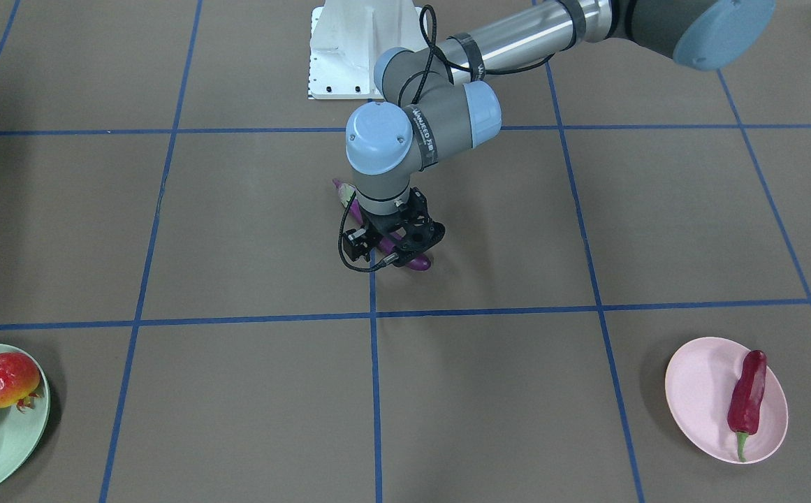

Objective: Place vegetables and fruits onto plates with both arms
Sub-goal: 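Move the left gripper to the purple eggplant and grasp it, then carry the eggplant to the pink plate and release it beside the pepper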

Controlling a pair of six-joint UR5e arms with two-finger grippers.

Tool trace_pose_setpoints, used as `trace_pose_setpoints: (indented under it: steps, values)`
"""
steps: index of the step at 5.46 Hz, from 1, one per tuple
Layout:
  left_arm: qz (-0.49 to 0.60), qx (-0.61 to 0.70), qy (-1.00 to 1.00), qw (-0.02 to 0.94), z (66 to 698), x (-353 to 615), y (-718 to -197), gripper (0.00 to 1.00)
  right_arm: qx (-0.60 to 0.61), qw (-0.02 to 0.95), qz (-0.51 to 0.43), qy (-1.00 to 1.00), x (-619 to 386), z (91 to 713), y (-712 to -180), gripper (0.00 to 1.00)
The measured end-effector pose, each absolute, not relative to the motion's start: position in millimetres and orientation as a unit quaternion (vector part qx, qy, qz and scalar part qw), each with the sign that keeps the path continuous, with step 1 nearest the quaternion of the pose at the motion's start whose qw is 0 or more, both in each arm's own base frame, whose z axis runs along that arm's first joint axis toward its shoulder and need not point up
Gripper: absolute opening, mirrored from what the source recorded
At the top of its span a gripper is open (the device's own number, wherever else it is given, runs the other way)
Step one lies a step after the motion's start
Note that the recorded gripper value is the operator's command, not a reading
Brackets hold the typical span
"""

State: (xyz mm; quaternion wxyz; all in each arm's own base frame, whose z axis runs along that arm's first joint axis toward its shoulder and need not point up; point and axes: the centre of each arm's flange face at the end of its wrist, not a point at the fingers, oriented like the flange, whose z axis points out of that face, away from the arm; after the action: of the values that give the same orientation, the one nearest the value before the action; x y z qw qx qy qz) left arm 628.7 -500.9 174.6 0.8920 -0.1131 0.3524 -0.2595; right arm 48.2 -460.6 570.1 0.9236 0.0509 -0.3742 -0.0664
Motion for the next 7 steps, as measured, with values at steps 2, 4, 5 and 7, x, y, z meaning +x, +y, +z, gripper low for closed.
trace_pose_setpoints:
  steps: [2, 4, 5, 7]
  values:
    - [-0.257, -0.112, 0.346, 0.895, 184.9, 636.4, -492.9, 0.6, 0.051, 0.924, -0.066, -0.374, 48.2, 569.7, -461.0, 1.0]
    - [-0.256, -0.111, 0.346, 0.896, 186.4, 638.1, -492.0, 0.6, 0.051, 0.924, -0.067, -0.374, 47.4, 569.2, -461.9, 1.0]
    - [-0.254, -0.11, 0.346, 0.896, 186.5, 638.2, -492.0, 0.16, 0.051, 0.924, -0.067, -0.374, 47.1, 569.2, -462.2, 1.0]
    - [-0.256, -0.104, 0.356, 0.893, 177.1, 626.8, -499.6, 0.0, 0.051, 0.924, -0.068, -0.374, 46.4, 568.5, -463.0, 1.0]
